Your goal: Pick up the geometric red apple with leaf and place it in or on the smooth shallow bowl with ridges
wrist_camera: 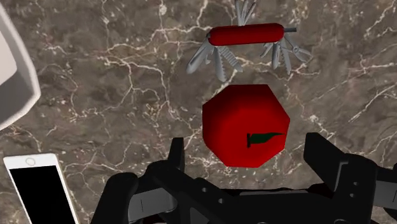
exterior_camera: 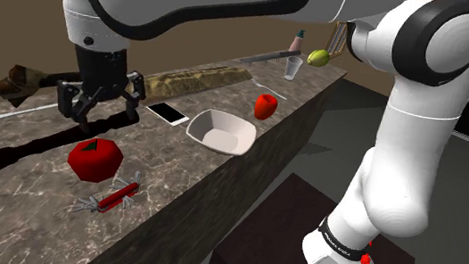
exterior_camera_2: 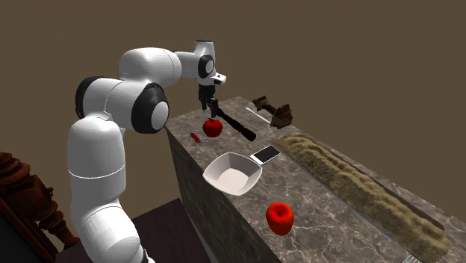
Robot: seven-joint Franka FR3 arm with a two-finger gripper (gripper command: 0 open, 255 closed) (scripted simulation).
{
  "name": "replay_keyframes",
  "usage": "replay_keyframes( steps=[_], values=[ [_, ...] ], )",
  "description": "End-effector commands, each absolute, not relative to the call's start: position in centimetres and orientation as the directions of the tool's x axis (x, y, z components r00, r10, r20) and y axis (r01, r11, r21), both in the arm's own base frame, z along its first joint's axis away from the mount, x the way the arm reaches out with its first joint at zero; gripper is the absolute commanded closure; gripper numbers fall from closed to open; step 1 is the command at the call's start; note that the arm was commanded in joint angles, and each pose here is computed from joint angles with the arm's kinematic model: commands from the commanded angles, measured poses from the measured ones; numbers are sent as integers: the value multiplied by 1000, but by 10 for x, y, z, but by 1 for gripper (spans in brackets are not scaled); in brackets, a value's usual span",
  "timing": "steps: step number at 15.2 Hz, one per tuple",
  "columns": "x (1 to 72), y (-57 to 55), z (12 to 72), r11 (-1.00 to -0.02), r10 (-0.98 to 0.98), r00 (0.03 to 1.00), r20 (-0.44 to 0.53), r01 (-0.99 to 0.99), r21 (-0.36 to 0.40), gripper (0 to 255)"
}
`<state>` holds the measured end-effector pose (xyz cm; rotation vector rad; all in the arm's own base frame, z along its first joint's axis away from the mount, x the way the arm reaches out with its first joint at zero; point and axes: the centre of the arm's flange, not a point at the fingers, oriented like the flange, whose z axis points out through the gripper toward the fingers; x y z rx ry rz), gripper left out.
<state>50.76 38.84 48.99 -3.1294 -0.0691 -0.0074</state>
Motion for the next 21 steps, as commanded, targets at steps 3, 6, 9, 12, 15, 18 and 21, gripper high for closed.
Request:
replay_keyframes(
  steps=[3,6,9,12,15,18,21],
  values=[
    [524,427,478,-998,57,998,2,57,2,0],
    [524,427,462,-998,57,998,2,57,2,0],
    [524,427,446,-998,57,998,2,57,2,0],
    [524,427,438,-998,57,998,2,57,2,0],
    [524,427,438,-998,57,998,2,57,2,0],
    [524,427,438,-998,57,998,2,57,2,0],
    [524,427,438,-998,57,998,2,57,2,255]
  ],
)
